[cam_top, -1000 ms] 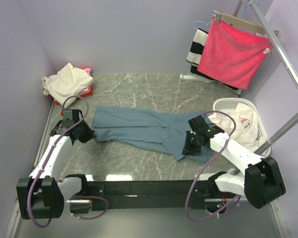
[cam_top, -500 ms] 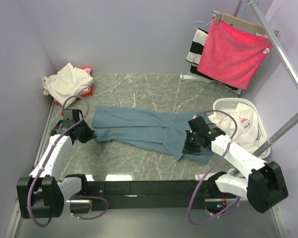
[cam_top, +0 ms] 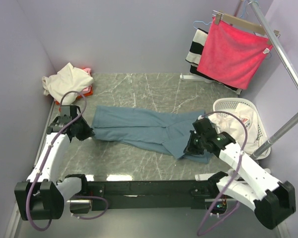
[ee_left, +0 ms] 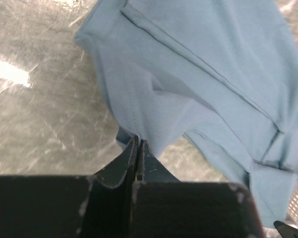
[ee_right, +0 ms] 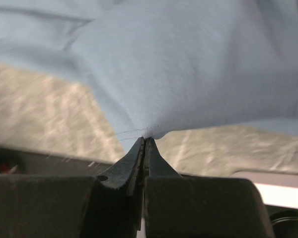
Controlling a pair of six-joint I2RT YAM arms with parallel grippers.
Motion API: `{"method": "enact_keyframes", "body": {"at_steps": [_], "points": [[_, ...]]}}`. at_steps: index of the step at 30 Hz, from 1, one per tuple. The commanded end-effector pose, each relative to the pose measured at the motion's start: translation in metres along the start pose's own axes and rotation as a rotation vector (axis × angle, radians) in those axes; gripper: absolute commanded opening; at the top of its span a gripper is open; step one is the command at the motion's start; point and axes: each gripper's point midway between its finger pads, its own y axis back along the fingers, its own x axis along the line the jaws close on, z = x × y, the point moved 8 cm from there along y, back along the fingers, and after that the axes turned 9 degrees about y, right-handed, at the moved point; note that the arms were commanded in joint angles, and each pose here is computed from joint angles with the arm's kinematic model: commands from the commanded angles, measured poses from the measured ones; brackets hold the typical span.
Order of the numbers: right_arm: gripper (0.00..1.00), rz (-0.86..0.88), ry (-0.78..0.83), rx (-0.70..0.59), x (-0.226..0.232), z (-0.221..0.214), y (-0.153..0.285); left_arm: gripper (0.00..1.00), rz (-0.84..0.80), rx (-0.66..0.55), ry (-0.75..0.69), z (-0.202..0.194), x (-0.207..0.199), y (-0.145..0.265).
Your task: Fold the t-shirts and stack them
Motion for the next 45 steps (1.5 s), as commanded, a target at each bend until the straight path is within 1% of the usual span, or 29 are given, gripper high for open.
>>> {"method": "enact_keyframes", "body": {"at_steps": [1,2,4,8,9,12,16,17,18,19,20,22,24,25,26,27,29,30,34,35,37,38,39,40,41,42,43,44,45], "points": [[0.0,0.131,-0.014,0.022,0.014,-0.009,0.028,0.01,-0.016,0.003,-0.044,-0.001,-0.007,0.042],[0.0,0.18,0.002,0.033,0.018,-0.012,0.035,0.01,-0.011,0.0,-0.048,-0.001,-0.006,0.047],[0.0,0.21,0.005,0.028,0.02,-0.014,0.045,0.01,-0.003,-0.008,-0.045,-0.003,-0.005,0.061],[0.0,0.186,-0.013,-0.073,0.017,-0.01,0.069,0.01,0.012,-0.019,-0.046,-0.002,-0.006,0.077],[0.0,0.16,-0.022,-0.111,0.016,-0.005,0.073,0.01,0.012,-0.024,-0.049,-0.001,-0.007,0.078],[0.0,0.081,-0.056,-0.169,0.011,0.003,0.076,0.01,0.042,-0.007,-0.059,-0.003,-0.003,0.075],[0.0,-0.079,-0.06,-0.263,0.004,0.029,0.061,0.01,0.079,-0.021,-0.079,0.005,-0.002,0.055],[0.0,-0.131,-0.054,-0.236,0.004,0.035,0.051,0.02,0.069,-0.025,-0.094,0.009,-0.005,0.048],[0.0,-0.162,-0.052,-0.228,0.003,0.039,0.045,0.02,0.08,-0.002,-0.096,0.012,-0.007,0.038],[0.0,-0.166,-0.03,-0.232,0.004,0.047,0.038,0.02,0.086,-0.001,-0.101,0.015,-0.008,0.031],[0.0,-0.204,-0.02,-0.188,0.004,0.05,0.023,0.02,0.083,-0.002,-0.104,0.018,-0.011,0.024],[0.0,-0.233,0.001,-0.18,0.004,0.06,0.01,0.02,0.069,0.005,-0.11,0.028,-0.02,0.004],[0.0,-0.305,0.013,-0.16,0.0,0.07,-0.002,0.01,0.067,0.026,-0.116,0.038,-0.027,-0.018],[0.0,-0.323,0.016,-0.175,-0.001,0.075,-0.006,0.01,0.074,0.026,-0.118,0.042,-0.029,-0.025],[0.0,-0.339,0.005,-0.153,-0.005,0.081,-0.012,0.01,0.062,0.016,-0.119,0.049,-0.036,-0.029],[0.0,-0.346,0.021,-0.146,-0.006,0.085,-0.015,0.01,0.071,0.022,-0.123,0.054,-0.038,-0.043],[0.0,-0.366,0.017,-0.14,-0.011,0.097,-0.023,0.01,0.082,0.001,-0.122,0.066,-0.045,-0.053],[0.0,-0.361,0.037,-0.127,-0.01,0.101,-0.026,0.01,0.098,0.026,-0.124,0.068,-0.045,-0.065],[0.0,-0.366,0.072,-0.133,-0.005,0.125,-0.038,0.01,0.089,-0.001,-0.123,0.084,-0.058,-0.083],[0.0,-0.372,0.082,-0.119,-0.004,0.131,-0.044,0.01,0.107,-0.024,-0.123,0.09,-0.058,-0.083],[0.0,-0.403,0.105,-0.099,-0.007,0.138,-0.049,0.01,0.12,-0.023,-0.141,0.093,-0.058,-0.091],[0.0,-0.417,0.114,-0.079,-0.007,0.144,-0.057,0.04,0.092,-0.029,-0.156,0.096,-0.062,-0.094],[0.0,-0.426,0.128,-0.071,-0.009,0.147,-0.061,0.06,0.075,0.005,-0.167,0.094,-0.063,-0.101],[0.0,-0.45,0.135,-0.061,-0.011,0.148,-0.069,0.09,0.079,0.011,-0.172,0.095,-0.063,-0.105],[0.01,-0.478,0.134,-0.071,-0.013,0.153,-0.071,0.13,0.079,0.008,-0.177,0.097,-0.066,-0.109],[0.06,-0.503,0.128,-0.08,-0.015,0.155,-0.073,0.14,0.111,0.014,-0.178,0.098,-0.061,-0.118],[0.19,-0.52,0.131,-0.085,-0.018,0.157,-0.075,0.18,0.137,-0.001,-0.176,0.099,-0.06,-0.119],[0.39,-0.567,0.13,-0.096,-0.02,0.164,-0.074,0.44,0.154,-0.009,-0.178,0.098,-0.06,-0.12],[0.48,-0.595,0.114,-0.1,-0.021,0.165,-0.073,0.51,0.197,-0.025,-0.179,0.1,-0.056,-0.117]]}}
